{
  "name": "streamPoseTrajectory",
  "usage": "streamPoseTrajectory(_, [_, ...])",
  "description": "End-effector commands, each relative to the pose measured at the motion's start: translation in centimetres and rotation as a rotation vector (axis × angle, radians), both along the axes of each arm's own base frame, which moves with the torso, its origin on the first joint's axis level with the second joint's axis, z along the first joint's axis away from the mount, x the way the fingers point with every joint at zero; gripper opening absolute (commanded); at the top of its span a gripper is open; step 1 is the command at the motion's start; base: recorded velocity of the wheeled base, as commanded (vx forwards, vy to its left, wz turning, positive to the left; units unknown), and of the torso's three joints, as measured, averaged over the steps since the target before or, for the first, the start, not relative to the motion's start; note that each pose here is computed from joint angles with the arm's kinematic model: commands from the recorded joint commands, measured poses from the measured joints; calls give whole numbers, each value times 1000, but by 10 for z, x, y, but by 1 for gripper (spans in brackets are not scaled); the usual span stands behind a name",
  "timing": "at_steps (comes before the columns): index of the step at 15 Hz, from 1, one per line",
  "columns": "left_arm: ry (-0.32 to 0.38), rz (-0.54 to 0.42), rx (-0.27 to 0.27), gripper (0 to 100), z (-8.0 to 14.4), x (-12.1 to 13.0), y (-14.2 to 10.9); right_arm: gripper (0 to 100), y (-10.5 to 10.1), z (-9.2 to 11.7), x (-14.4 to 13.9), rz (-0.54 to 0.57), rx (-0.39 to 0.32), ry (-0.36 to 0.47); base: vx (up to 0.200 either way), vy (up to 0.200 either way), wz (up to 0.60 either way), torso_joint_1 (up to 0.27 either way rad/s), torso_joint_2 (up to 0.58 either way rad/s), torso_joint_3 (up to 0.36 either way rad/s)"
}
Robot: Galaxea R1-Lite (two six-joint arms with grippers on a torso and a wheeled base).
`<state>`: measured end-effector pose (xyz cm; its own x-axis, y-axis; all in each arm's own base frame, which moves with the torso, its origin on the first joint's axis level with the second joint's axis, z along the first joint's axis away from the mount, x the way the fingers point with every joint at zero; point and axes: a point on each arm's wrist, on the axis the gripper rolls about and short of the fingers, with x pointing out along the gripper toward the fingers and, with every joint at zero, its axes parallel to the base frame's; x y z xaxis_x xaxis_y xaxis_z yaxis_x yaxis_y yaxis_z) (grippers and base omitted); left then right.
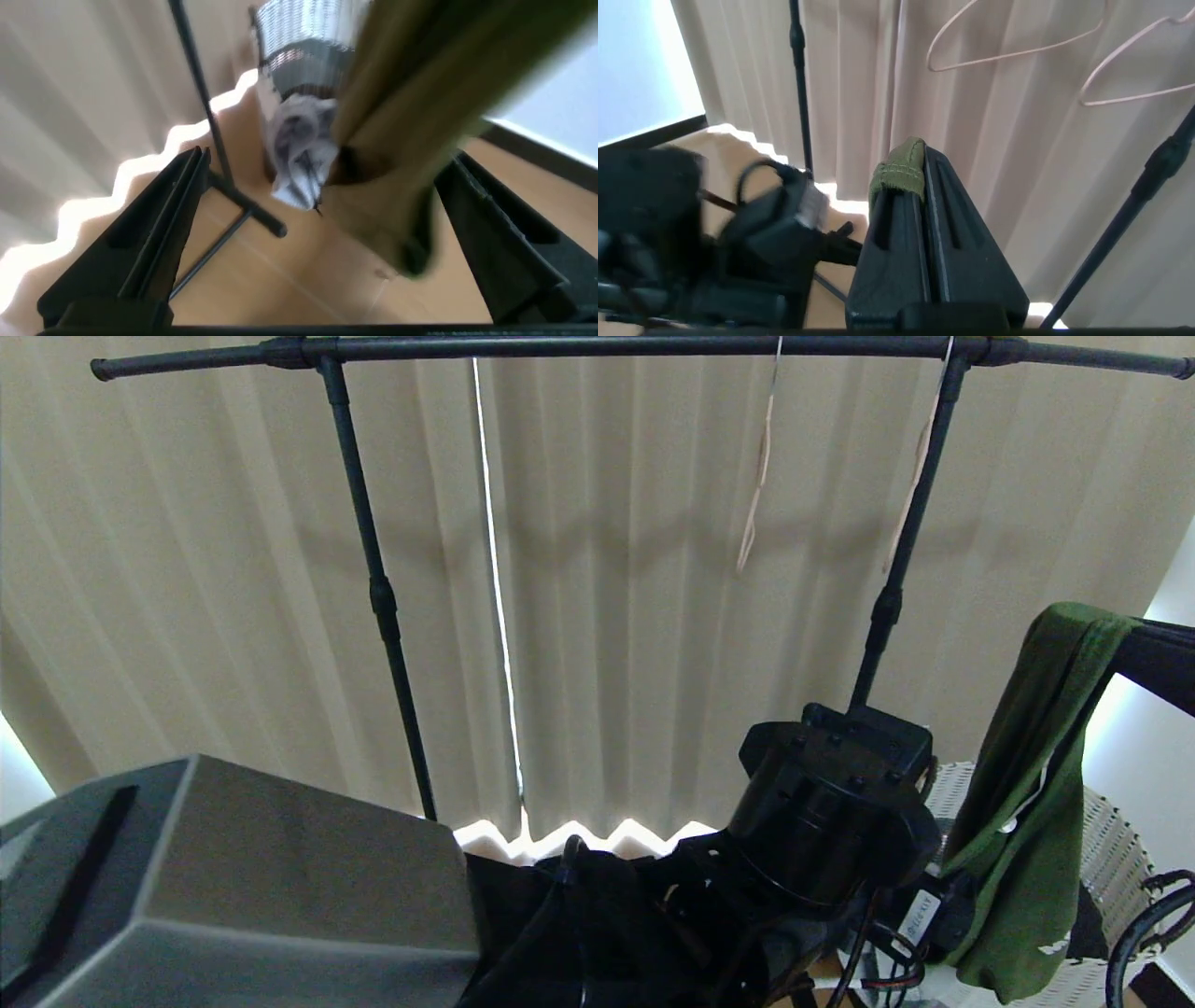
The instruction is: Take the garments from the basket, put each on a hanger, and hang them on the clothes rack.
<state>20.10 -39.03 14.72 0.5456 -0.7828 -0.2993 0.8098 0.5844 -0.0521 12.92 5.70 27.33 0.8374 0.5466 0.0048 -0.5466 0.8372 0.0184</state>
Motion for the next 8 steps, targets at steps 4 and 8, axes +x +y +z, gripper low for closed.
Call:
streamPoseTrajectory(4, [18,33,53,100,-23,8,-3,0,-2,4,-6,0,8,-23,0,0,0,0,0,0])
streamPoseTrajectory(8, [22,34,65,100,-27,8,-3,0,-3,4,-6,0,8,-25,0,0,0,0,0,0])
